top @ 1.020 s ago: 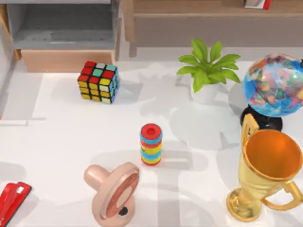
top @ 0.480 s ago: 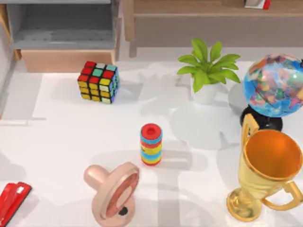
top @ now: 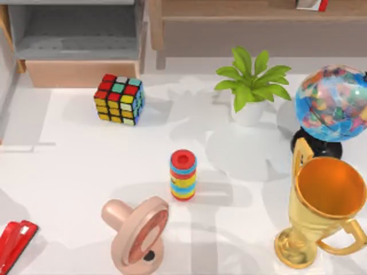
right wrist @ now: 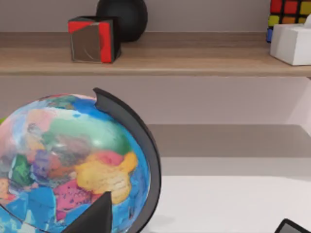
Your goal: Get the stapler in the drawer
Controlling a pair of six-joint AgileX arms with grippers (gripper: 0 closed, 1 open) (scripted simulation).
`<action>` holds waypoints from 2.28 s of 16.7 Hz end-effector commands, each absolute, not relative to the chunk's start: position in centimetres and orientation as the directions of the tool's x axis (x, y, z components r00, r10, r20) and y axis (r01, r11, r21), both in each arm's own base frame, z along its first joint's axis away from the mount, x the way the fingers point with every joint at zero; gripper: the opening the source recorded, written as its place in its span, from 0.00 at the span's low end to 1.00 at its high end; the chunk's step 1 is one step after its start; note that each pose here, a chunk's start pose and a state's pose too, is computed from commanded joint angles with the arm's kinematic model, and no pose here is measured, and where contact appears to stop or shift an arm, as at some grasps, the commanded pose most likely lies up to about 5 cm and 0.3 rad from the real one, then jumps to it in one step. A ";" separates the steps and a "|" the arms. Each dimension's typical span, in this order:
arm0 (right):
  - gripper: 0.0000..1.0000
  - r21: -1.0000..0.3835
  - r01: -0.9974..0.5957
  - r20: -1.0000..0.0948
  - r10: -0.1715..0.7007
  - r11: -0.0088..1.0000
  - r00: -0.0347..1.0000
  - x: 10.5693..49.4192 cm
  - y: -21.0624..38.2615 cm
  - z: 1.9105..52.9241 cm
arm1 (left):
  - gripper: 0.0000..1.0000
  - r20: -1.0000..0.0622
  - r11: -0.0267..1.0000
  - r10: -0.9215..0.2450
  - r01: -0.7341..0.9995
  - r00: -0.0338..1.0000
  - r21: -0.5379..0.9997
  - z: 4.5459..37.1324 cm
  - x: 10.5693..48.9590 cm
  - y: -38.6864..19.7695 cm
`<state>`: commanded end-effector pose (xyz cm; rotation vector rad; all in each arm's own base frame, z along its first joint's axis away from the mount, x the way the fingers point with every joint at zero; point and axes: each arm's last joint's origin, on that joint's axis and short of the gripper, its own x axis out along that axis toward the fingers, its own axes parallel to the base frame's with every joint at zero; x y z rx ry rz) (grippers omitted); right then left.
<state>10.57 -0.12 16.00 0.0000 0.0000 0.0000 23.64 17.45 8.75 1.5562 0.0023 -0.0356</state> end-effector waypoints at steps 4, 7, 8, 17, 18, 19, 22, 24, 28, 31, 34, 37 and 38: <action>1.00 0.000 0.000 0.000 0.000 1.000 1.000 10.6 -0.1 16.0 | 1.00 -0.024 0.014 -0.021 0.024 0.999 1.000 8.8 22.5 17.5; 1.00 0.000 0.000 0.000 0.000 1.000 1.000 10.6 -0.1 16.0 | 1.00 -0.027 0.017 -0.024 0.027 0.999 0.999 8.7 22.7 17.4; 1.00 0.000 0.000 0.000 0.000 1.000 1.000 10.6 -0.1 16.0 | 1.00 -0.028 0.020 -0.020 0.028 0.999 0.999 8.8 22.7 17.5; 1.00 0.000 0.000 0.000 0.000 1.000 1.000 10.6 -0.1 16.0 | 1.00 -0.172 0.299 0.061 0.147 0.983 0.943 13.3 24.1 17.9; 1.00 0.000 0.000 0.000 0.000 1.000 1.000 10.6 -0.1 16.0 | 1.00 -0.212 0.360 0.064 0.176 0.975 0.916 14.0 24.4 17.6; 1.00 0.000 0.000 0.000 0.000 1.000 1.000 10.6 -0.1 16.0 | 1.00 -0.256 0.422 0.064 0.207 0.964 0.883 14.6 24.5 17.2; 1.00 0.000 0.000 0.000 0.000 1.000 1.000 10.6 -0.1 16.0 | 1.00 -0.417 0.613 0.043 0.305 0.908 0.729 16.4 24.9 15.1; 1.00 0.000 0.000 0.000 0.000 1.000 1.000 10.6 -0.1 16.0 | 1.00 -0.542 0.724 0.010 0.368 0.840 0.584 17.1 24.9 13.1; 1.00 0.000 0.000 0.000 0.000 1.000 1.000 10.6 -0.1 16.0 | 1.00 -0.792 0.859 -0.079 0.445 0.605 0.254 17.5 24.2 8.2; 1.00 0.000 0.000 0.000 0.000 1.000 1.000 10.6 -0.1 16.0 | 1.00 -0.922 0.896 -0.110 0.438 0.371 0.070 17.6 23.2 4.5; 1.00 0.000 0.000 0.000 0.000 1.000 1.000 10.6 -0.1 16.0 | 1.00 -0.983 0.914 -0.080 0.406 0.163 -0.007 18.0 22.1 1.6; 1.00 0.000 0.000 0.000 0.000 1.000 1.000 10.6 -0.1 16.0 | 1.00 -0.999 0.923 -0.025 0.384 0.041 -0.008 18.5 21.3 -0.3; 1.00 0.000 0.000 0.000 0.000 1.000 1.000 10.6 -0.1 16.0 | 1.00 -1.000 0.925 -0.011 0.380 0.019 -0.003 18.6 21.1 -0.7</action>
